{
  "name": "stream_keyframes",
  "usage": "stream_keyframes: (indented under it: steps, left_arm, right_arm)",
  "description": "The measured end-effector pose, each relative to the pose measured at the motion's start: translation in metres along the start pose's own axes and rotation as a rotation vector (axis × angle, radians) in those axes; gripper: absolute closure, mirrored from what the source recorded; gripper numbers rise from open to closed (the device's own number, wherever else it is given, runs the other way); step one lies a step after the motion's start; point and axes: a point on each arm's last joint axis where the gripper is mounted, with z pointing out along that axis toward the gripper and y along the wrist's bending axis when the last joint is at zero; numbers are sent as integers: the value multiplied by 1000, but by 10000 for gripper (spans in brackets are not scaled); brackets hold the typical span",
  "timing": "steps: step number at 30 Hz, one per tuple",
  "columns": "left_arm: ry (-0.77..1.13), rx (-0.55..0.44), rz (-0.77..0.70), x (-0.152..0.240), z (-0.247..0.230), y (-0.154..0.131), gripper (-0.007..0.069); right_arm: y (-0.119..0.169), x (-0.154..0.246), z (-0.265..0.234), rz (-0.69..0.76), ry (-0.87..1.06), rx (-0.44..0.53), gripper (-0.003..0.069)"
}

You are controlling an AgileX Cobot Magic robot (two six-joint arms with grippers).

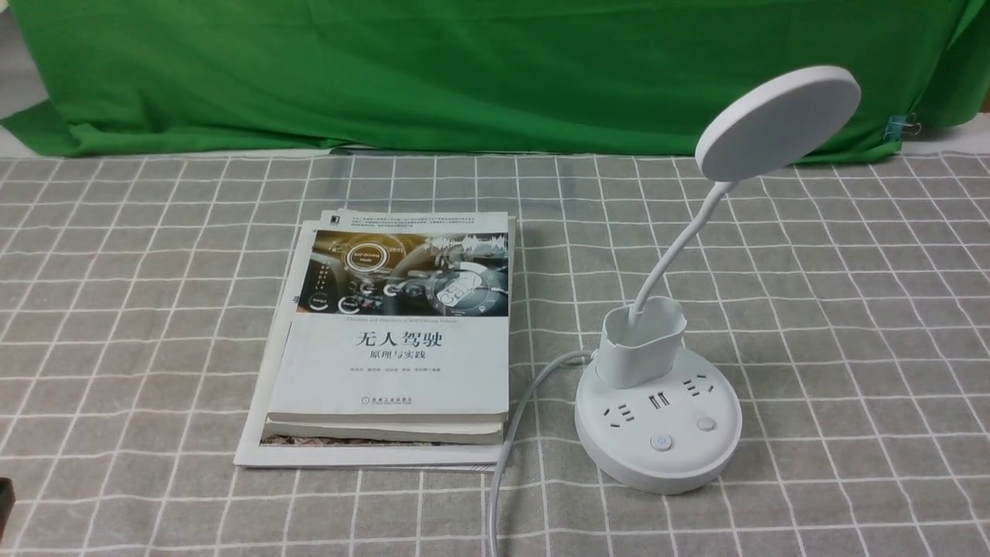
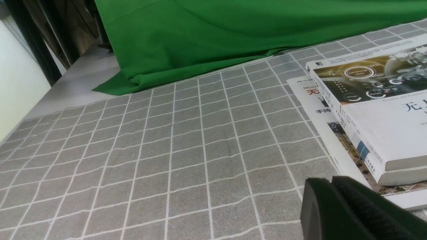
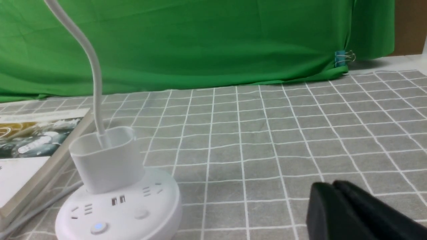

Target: Turn off the desk lamp on the grey coffee tablecloth by hand.

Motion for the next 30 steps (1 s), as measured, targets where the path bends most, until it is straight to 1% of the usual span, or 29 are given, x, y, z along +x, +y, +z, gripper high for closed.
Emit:
stream_keyframes:
  steps: [7, 11, 23, 25, 26, 28, 30]
  left_arm:
    - [0, 0, 0, 0, 0, 0, 606]
    - [0, 0, 0, 0, 0, 0, 606]
    - [0, 0, 0, 0, 0, 0, 606]
    - [0, 0, 0, 0, 0, 0, 606]
    - [0, 0, 0, 0, 0, 0, 606]
    - [0, 0, 0, 0, 0, 0, 606]
    - [0, 0, 0, 0, 0, 0, 606]
  right_arm:
    - [0, 0, 0, 0, 5, 0, 604]
    - [0, 7, 0, 0, 78, 3, 603]
    - [0, 8, 0, -3, 86, 3, 603]
    - [0, 8, 0, -35, 86, 1, 603]
    - [0, 8, 0, -113, 86, -2, 603]
    - [0, 8, 0, -160, 86, -4, 603]
    - [0, 8, 0, -177, 86, -5, 603]
